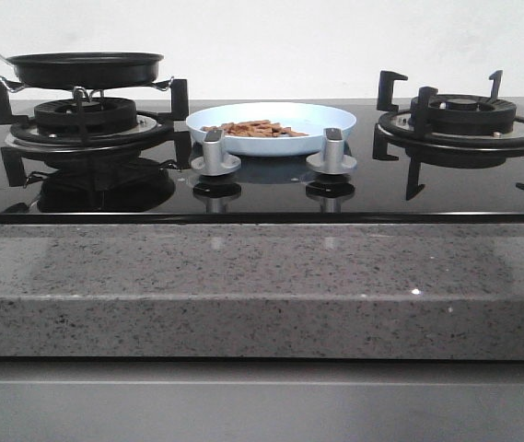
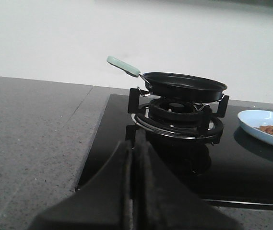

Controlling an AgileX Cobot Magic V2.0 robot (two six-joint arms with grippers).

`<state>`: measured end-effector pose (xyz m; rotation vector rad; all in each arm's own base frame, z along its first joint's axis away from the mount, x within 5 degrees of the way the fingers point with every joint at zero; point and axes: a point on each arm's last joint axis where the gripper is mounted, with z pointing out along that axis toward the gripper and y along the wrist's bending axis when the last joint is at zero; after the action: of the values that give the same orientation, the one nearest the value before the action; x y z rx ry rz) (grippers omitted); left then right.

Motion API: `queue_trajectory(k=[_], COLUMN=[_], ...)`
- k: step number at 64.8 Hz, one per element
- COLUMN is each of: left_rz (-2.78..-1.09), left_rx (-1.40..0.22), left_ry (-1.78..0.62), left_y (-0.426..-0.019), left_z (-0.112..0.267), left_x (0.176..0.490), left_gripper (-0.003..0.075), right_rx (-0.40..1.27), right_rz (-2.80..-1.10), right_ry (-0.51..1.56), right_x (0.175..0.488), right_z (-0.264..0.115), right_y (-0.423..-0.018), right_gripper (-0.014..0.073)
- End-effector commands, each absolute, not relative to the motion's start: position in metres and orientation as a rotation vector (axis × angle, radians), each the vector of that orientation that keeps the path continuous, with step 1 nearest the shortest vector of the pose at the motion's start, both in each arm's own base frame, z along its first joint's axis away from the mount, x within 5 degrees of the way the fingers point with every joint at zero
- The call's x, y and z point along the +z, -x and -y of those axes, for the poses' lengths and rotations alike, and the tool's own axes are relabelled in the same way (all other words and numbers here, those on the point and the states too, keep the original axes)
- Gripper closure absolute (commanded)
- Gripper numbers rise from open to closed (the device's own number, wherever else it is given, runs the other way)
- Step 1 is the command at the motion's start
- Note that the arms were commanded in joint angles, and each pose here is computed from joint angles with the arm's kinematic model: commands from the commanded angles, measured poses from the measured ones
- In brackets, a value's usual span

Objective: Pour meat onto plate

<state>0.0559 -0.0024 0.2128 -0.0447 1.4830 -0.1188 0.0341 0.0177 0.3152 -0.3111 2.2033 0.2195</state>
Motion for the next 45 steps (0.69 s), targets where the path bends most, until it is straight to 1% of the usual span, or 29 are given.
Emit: queue_trajectory(k=[1, 21, 45], left_rz=[-1.366, -1.341, -1.341], left_rx=[-0.099, -0.099, -0.161], left_ry=[0.038, 0.038, 0.010], left_y=[-0.0530, -0.0526, -0.0524], left_z=[0.0014, 0.0013, 0.0042], left_x=[0.2208, 0.2231, 0.2232], left_gripper=[0.0741, 0.0741, 0.0741], right_rx=[0.216, 0.216, 0.216], right_rz=[-2.135, -2.135, -2.135], right_ry=[0.298, 0.298, 0.298], right_x=[0.3251, 0.3251, 0.3251], right_z=[-0.0177, -0.0177, -0.0177], right_y=[-0.0376, -0.0376, -0.0376], right_gripper=[0.0663, 0.0663, 0.0663])
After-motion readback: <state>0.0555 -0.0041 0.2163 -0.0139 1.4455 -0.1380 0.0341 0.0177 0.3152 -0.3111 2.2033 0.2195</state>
